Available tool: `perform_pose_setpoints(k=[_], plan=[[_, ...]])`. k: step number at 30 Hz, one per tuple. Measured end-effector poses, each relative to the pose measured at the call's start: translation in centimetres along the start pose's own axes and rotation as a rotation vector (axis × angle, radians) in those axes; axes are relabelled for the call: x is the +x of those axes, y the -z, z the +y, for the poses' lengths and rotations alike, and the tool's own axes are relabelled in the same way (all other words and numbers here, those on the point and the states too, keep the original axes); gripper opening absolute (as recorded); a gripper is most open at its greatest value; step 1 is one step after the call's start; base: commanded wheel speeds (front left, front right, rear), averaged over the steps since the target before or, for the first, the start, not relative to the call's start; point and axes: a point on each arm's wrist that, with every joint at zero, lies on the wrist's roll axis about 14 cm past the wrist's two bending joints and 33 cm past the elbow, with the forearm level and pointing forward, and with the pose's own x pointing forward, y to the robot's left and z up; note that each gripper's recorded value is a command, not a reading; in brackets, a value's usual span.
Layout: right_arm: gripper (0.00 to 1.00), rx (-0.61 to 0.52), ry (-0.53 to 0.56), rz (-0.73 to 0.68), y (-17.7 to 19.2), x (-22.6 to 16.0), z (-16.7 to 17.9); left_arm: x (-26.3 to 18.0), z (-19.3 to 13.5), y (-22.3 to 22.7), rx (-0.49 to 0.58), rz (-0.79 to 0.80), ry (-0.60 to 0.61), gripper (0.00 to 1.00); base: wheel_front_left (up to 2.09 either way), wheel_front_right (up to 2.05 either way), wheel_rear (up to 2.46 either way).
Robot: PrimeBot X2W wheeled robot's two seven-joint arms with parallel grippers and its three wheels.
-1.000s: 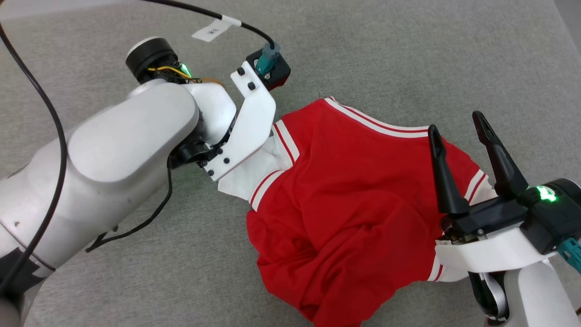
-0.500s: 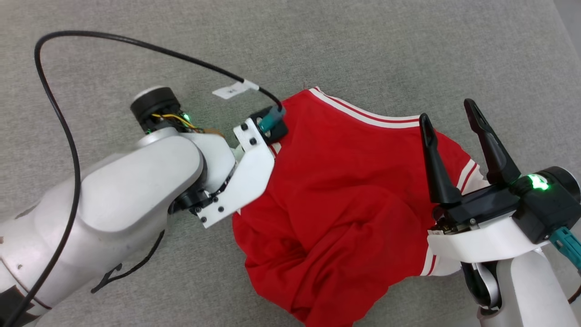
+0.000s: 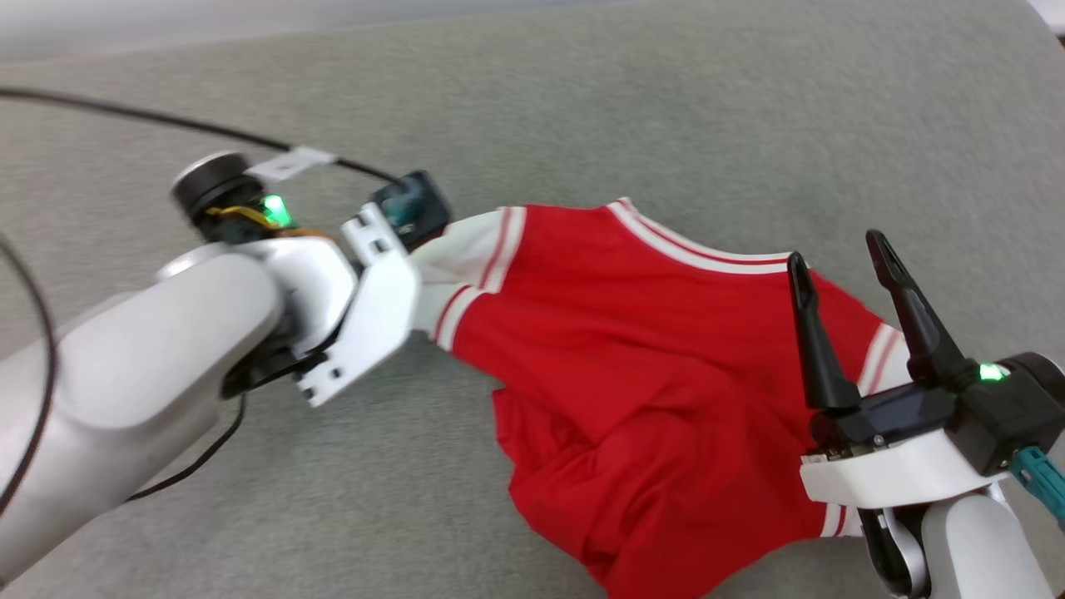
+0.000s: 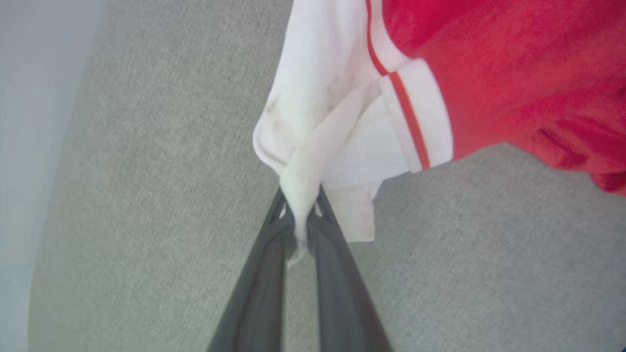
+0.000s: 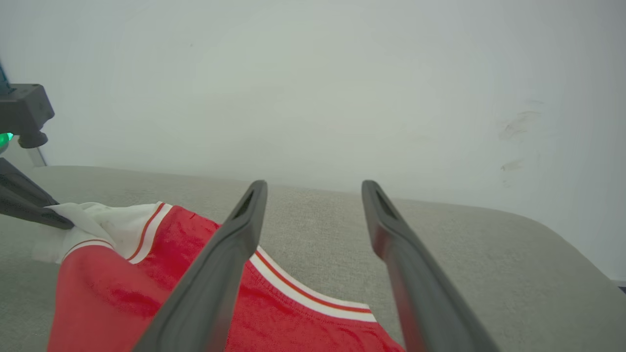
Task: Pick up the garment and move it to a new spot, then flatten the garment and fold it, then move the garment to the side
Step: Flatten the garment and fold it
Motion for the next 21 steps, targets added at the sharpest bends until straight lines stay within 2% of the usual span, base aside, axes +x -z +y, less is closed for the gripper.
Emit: perform_pose_setpoints(k=[8, 14, 17, 18, 19, 21], plan=[[1.0, 0.026, -0.081, -0.031, -0.8, 0.7, 2.7, -3.9, -0.2, 10.5, -0.206, 0.133, -0.072, 0.0, 0.0, 0.0, 0.0], [1.0, 0.029, -0.102, -0.029, -0.9, 0.5, 3.4, -4.5, -4.0, 17.3, -0.379, 0.254, -0.035, 0.0, 0.0, 0.0, 0.0], [1.0, 0.029, -0.099, -0.022, -0.7, 0.2, 3.3, -4.4, -4.7, 17.9, -0.412, 0.265, -0.026, 0.0, 0.0, 0.0, 0.0], [1.0, 0.028, -0.097, -0.02, -0.7, 0.2, 3.2, -4.4, -4.8, 18.0, -0.425, 0.261, -0.029, 0.45, 0.0, 0.0, 0.0], [1.0, 0.028, -0.096, -0.019, -0.7, 0.1, 3.2, -4.3, -4.9, 18.0, -0.442, 0.252, -0.03, 1.0, 0.0, 0.0, 0.0], [1.0, 0.028, -0.095, -0.017, -0.7, -0.2, 3.2, -4.4, -4.7, 17.7, -0.449, 0.228, -0.044, 1.0, 0.0, 0.0, 0.0]])
